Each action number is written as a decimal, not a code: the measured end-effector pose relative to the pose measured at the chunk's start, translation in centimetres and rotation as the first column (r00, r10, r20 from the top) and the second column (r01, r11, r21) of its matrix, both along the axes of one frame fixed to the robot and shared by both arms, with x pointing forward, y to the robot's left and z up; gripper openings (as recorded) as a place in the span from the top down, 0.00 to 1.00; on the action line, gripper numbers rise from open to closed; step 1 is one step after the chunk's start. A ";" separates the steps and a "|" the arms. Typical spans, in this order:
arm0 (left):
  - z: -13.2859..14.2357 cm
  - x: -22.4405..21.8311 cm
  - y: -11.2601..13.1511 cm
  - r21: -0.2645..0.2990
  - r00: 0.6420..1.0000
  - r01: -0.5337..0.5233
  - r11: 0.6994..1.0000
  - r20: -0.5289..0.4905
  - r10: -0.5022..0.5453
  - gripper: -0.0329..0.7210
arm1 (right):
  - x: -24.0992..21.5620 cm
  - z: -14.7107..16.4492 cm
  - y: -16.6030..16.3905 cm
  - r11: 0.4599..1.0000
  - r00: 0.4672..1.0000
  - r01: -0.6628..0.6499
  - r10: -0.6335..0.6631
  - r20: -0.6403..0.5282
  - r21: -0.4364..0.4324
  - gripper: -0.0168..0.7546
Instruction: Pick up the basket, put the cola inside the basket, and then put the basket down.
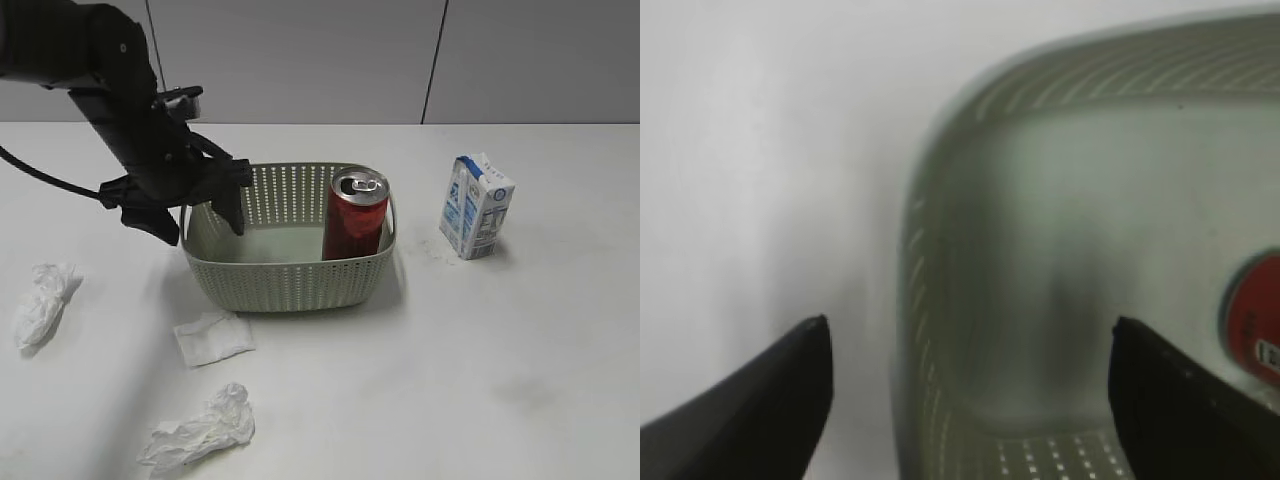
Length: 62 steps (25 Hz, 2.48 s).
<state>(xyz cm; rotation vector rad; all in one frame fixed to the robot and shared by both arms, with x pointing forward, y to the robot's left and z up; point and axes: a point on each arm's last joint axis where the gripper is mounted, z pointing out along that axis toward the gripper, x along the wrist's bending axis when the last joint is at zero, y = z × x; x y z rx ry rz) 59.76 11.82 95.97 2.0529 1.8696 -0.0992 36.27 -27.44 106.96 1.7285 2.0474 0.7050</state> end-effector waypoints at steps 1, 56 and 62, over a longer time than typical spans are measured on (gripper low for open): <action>0.6 0.0 0.2 -0.005 1.000 0.003 1.000 0.015 -0.003 0.07 | -0.7 -0.8 -0.1 1.000 1.000 0.001 -0.001 0.007 0.001 0.21; 10.3 -33.7 17.6 0.103 0.696 -0.174 0.979 0.717 0.049 0.17 | -11.5 -3.2 -2.3 0.997 0.877 0.027 -0.060 0.476 0.076 0.30; 9.7 -35.3 17.9 0.079 0.657 -0.206 0.975 0.750 0.078 0.17 | -11.5 -3.2 -2.3 0.997 0.877 0.027 -0.060 0.476 0.076 0.30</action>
